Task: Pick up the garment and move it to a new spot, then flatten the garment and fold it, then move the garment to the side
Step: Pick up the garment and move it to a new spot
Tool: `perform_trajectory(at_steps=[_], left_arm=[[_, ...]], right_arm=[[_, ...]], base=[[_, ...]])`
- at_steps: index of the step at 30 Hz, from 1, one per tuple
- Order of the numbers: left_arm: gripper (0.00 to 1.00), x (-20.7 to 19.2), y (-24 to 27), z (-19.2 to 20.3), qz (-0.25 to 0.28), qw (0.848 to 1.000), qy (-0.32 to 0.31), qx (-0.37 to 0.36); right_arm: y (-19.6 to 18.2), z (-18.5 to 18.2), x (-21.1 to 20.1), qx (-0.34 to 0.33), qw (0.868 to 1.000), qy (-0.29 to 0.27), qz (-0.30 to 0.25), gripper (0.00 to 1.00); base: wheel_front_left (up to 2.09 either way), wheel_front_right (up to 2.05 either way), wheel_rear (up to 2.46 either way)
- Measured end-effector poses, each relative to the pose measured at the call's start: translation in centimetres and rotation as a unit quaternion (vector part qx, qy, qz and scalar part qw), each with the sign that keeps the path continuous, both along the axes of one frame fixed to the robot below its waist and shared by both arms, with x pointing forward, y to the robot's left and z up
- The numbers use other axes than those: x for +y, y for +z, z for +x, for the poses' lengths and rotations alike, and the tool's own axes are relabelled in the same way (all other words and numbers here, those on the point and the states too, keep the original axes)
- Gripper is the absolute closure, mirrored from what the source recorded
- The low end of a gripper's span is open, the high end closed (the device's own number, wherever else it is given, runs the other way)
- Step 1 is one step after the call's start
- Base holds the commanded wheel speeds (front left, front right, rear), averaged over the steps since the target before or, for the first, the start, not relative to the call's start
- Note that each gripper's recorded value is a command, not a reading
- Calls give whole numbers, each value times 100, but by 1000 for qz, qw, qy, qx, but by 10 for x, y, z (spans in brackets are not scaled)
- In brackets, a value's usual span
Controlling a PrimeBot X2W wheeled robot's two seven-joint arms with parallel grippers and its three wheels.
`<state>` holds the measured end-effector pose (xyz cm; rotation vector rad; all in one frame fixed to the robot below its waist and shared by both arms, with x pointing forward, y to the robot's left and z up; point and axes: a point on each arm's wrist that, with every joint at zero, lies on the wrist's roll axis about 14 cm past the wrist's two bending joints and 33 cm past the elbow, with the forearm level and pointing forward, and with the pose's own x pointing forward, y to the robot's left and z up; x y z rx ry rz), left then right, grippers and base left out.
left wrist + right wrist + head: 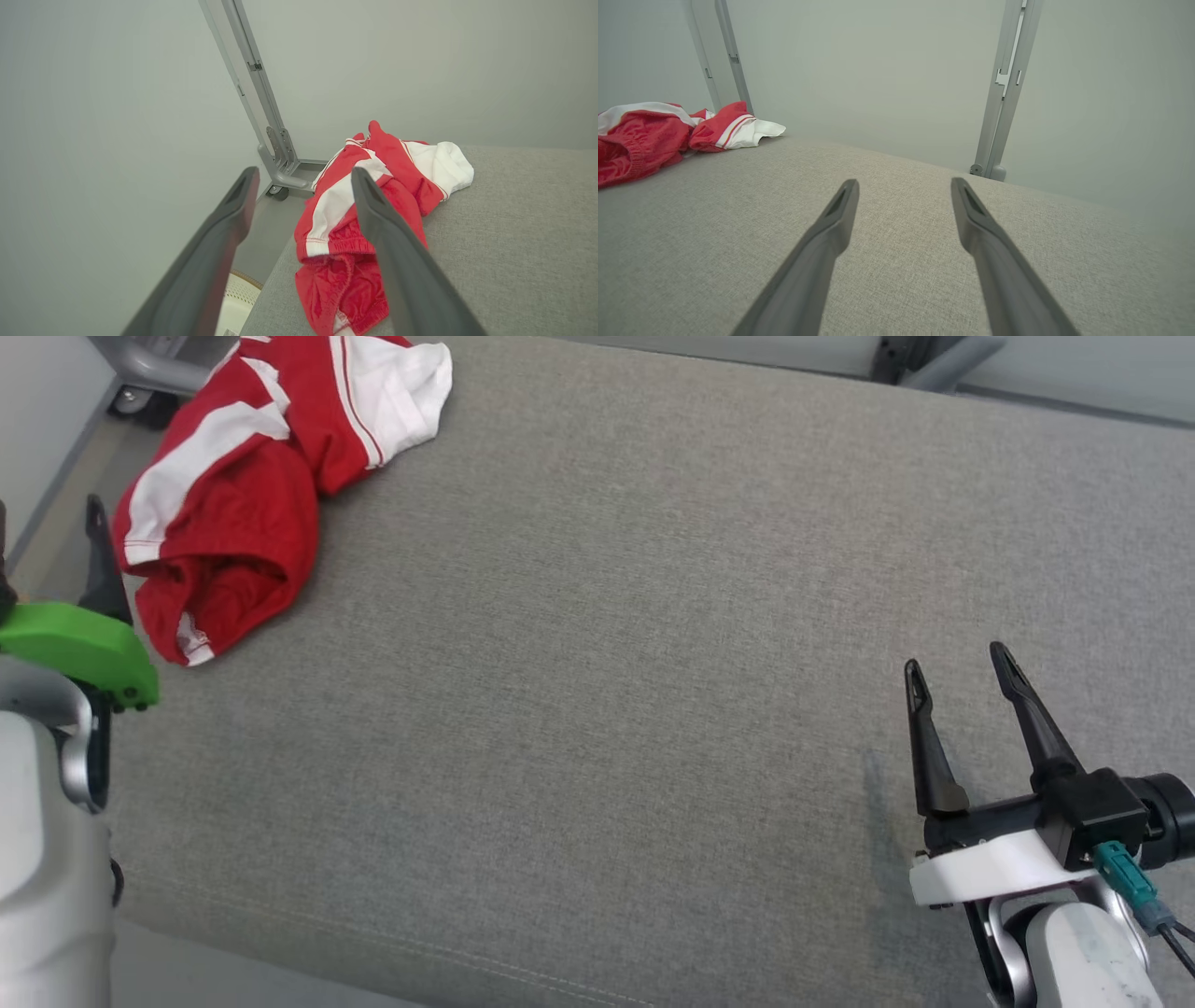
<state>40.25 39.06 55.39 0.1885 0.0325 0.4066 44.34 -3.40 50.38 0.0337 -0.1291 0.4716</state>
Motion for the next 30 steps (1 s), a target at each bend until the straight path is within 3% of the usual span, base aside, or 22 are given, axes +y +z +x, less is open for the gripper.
perform_trajectory(at_steps=[5,12,25,26,27,28,29,30], left_arm=[[0,21,-39,40,-26,994,15,109],[0,39,-109,48,-54,966,50,248],[0,39,-168,67,-88,952,65,286],[6,38,-171,68,-90,951,66,289],[56,37,-175,67,-93,949,66,293],[84,35,-178,66,-96,948,66,296],[100,34,-180,66,-99,948,65,295],[100,33,-180,67,-100,948,64,295]], right_arm=[[-17,12,-18,10,1000,-25,-15,0],[-48,20,-37,40,998,-50,-27,0],[-90,30,-54,82,993,-71,-35,0],[-91,31,-54,82,993,-72,-35,0],[-91,31,-54,82,993,-72,-35,0],[-91,31,-54,83,993,-72,-35,0],[-91,31,-54,82,993,-73,-35,0],[-90,31,-54,82,993,-73,-34,0]], base=[[0,0,0],[0,0,0],[0,0,0],[0,0,0],[0,0,0],[0,0,0],[0,0,0],[0,0,0]])
